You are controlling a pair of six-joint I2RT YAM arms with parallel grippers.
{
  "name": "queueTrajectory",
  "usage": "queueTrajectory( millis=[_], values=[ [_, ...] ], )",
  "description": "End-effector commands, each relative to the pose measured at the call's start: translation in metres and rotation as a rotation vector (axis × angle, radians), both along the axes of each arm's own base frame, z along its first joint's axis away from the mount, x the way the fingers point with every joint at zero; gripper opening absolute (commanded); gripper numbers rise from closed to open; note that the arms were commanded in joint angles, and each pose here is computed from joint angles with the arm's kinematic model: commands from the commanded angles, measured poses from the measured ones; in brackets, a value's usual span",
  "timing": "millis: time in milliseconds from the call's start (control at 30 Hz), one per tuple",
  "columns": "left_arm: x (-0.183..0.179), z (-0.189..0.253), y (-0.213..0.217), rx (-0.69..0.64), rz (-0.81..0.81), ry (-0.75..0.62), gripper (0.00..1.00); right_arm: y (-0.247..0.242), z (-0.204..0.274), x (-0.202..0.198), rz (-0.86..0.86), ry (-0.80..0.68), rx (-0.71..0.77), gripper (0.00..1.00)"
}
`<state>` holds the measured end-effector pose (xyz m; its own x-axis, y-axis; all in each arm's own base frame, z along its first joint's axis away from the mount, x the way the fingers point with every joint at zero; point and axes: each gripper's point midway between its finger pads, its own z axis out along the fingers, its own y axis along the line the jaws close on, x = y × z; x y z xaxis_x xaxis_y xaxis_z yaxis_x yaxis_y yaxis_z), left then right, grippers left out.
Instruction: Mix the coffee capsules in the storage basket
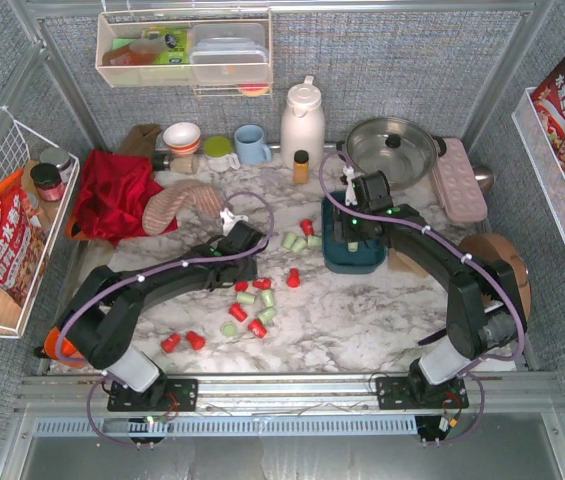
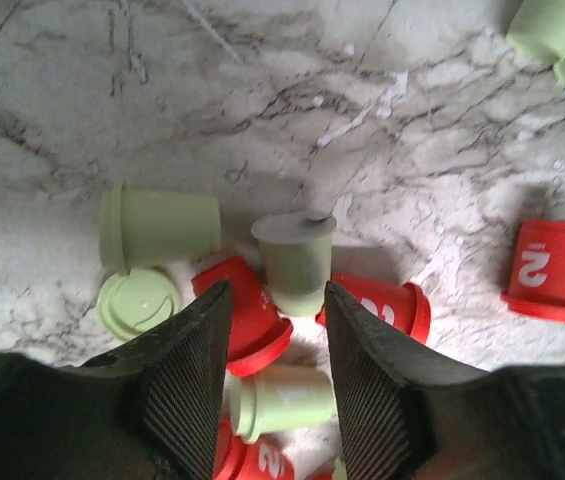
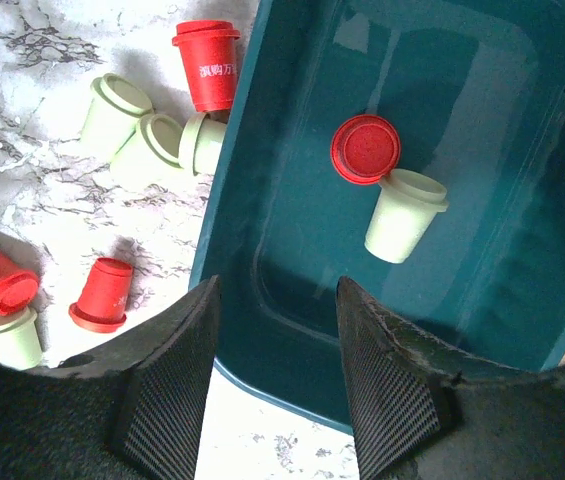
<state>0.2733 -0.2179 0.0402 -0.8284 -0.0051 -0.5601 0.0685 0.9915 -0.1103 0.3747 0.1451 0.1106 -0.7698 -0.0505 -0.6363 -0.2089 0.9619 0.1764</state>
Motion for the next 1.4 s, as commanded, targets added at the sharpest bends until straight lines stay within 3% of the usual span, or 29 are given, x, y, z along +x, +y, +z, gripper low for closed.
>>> queueTrajectory(
  millis=[0,733,833,1067,1167,1233,1367],
  values=[
    [0.016,-0.002,-0.009,-0.032,0.033,-0.022,0.51,0.004,0.006,0.0,0.015,-0.01,0.013,0.54],
    [0.022,-0.028,-0.032,-0.072,-0.028,0.025,0.41,0.018,0.016,-0.006,0.07,-0.029,0.019,0.55],
    [0.032,-0.007,-0.043,-0.123,-0.058,-0.043,0.32,0.016,0.021,-0.007,0.063,-0.047,0.014,0.55],
    [0.075,0.1,-0.12,-0.35,-0.235,-0.331,0.32,-0.017,0.046,-0.005,-0.096,-0.196,-0.035,0.55],
    [0.082,0.145,-0.169,-0.469,-0.381,-0.46,0.33,-0.04,0.05,-0.009,-0.197,-0.249,-0.051,0.55],
    [0.083,0.161,-0.196,-0.542,-0.442,-0.507,0.36,-0.057,0.054,-0.012,-0.275,-0.289,-0.052,0.55],
    [0.081,0.151,-0.234,-0.581,-0.503,-0.487,0.39,-0.085,0.065,-0.018,-0.405,-0.361,-0.031,0.55]
  ],
)
